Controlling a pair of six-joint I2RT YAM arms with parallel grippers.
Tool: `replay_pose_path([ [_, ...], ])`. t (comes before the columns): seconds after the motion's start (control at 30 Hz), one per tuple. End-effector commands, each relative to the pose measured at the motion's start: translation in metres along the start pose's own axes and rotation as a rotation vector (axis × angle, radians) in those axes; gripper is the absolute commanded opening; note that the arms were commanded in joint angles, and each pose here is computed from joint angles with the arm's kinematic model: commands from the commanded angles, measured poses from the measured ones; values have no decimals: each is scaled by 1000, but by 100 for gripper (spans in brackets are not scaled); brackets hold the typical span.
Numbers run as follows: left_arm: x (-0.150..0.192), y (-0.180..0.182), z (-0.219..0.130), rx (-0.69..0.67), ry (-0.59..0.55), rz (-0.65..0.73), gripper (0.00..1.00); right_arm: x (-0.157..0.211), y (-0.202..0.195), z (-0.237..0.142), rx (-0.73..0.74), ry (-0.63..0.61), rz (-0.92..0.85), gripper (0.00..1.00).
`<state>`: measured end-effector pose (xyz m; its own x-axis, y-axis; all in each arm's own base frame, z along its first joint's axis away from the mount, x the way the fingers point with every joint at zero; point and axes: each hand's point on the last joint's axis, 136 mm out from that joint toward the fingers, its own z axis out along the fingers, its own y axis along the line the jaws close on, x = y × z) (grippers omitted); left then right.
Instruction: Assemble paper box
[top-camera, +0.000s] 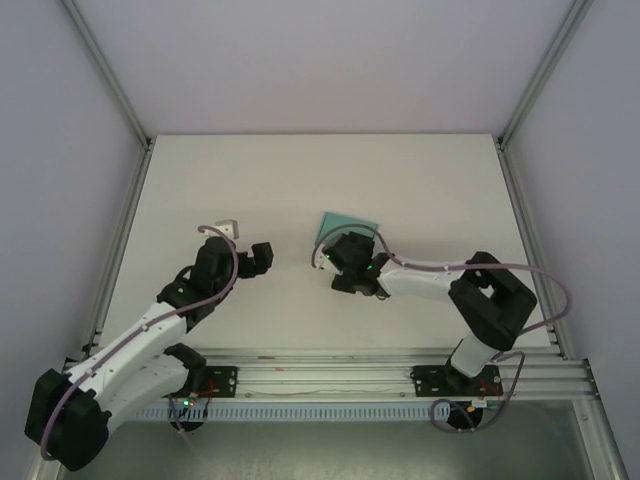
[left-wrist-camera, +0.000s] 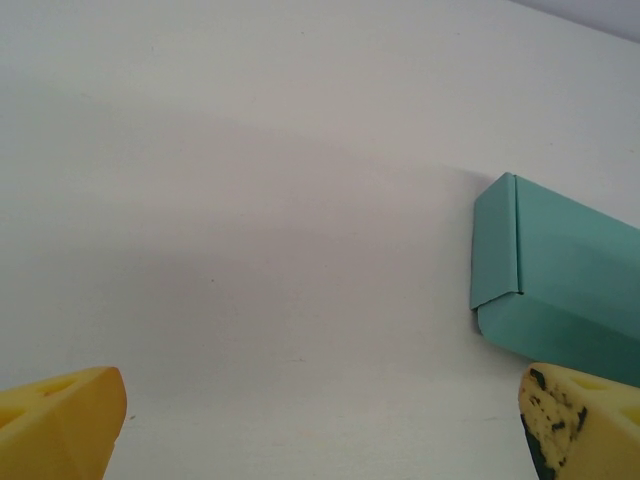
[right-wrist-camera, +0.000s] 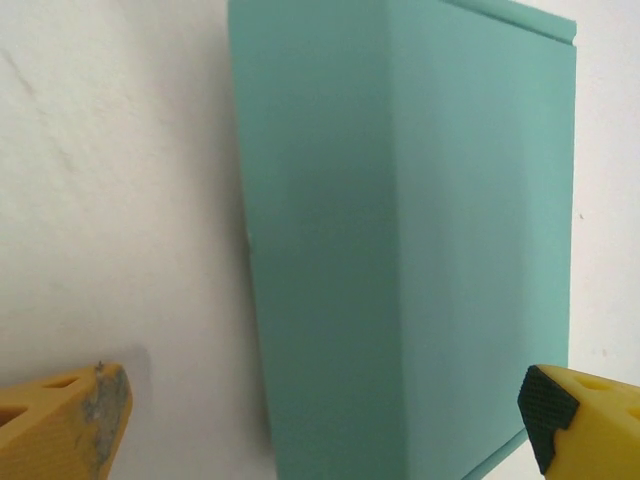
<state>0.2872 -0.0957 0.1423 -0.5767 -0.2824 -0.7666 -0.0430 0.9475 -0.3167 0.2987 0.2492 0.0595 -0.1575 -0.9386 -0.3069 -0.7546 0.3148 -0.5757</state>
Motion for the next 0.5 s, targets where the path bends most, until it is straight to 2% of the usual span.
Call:
replay_pose_path([
  [0.0,-21,-5,0,5,-58,-9,100,-2,-2,-16,-48,-44,99,100],
  [0.1,-26,10,1,-60,-76,-24,100,-4,-25,-29,-11,-122,243,100],
  [0.2,-42,36,2,-143,-119,-65,100,10,-67,-46,71,-186,519,100],
  [0.27,-49,46,6,-138,-112,-109,100,23,-87,-58,71,-239,679,100],
  [0.33,-51,40,12,-60,-94,-123,100,39,-109,-69,127,-299,822,100],
  [0.4,-47,14,19,94,-65,-92,100,51,-121,-73,151,-328,907,100],
  [0.47,-39,-21,25,295,-22,-80,96,53,-130,-74,103,-330,987,100],
])
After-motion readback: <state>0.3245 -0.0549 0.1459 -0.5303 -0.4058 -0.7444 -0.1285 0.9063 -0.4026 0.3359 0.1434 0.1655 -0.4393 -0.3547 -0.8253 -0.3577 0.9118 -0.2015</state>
